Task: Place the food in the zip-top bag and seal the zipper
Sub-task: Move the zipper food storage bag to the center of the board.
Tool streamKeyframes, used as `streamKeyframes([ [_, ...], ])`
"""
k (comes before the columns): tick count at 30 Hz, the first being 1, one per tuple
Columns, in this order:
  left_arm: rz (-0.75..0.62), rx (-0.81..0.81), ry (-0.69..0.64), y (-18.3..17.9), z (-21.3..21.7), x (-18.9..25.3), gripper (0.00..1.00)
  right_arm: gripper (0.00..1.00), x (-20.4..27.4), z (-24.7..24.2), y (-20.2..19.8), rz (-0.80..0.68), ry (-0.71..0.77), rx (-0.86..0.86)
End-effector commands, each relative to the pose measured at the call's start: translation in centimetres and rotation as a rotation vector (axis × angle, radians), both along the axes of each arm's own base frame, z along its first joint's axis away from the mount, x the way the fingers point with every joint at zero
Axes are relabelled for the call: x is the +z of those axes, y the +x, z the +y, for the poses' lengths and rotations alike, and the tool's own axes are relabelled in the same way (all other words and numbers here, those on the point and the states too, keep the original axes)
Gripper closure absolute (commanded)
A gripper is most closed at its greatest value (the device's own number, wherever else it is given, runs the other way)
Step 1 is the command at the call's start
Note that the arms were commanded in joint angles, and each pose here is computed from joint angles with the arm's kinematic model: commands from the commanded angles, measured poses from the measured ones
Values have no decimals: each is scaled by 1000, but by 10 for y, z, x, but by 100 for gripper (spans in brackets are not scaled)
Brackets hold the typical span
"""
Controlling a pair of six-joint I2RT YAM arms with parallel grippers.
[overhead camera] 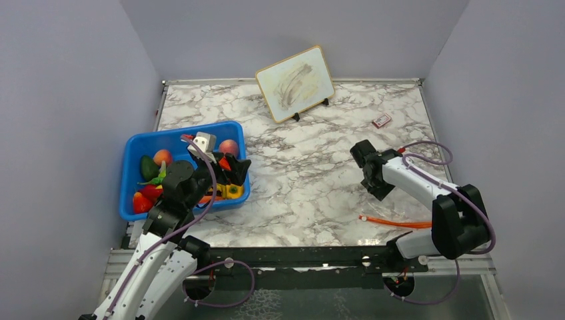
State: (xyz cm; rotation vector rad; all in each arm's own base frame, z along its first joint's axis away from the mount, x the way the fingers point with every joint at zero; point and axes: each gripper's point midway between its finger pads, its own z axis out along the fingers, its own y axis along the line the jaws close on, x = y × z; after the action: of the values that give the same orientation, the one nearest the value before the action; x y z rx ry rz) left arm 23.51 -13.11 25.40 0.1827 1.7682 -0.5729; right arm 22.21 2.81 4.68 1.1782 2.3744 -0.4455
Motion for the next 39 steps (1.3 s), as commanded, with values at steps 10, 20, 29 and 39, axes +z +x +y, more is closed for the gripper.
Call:
streamKeyframes([
  [10,-23,-10,6,1,0,1,1,99,-11,3,6,-18,21,-8],
  [20,-12,-85,-59,0,-18,4,1,99,26,50,47,-189,202,338],
  [29,-1,-136,-54,1,-28,-4,1,99,81,123,65,-466,530,618],
  [39,-7,-170,-59,-3,-32,-3,1,99,96,197,77,-552,798,923],
])
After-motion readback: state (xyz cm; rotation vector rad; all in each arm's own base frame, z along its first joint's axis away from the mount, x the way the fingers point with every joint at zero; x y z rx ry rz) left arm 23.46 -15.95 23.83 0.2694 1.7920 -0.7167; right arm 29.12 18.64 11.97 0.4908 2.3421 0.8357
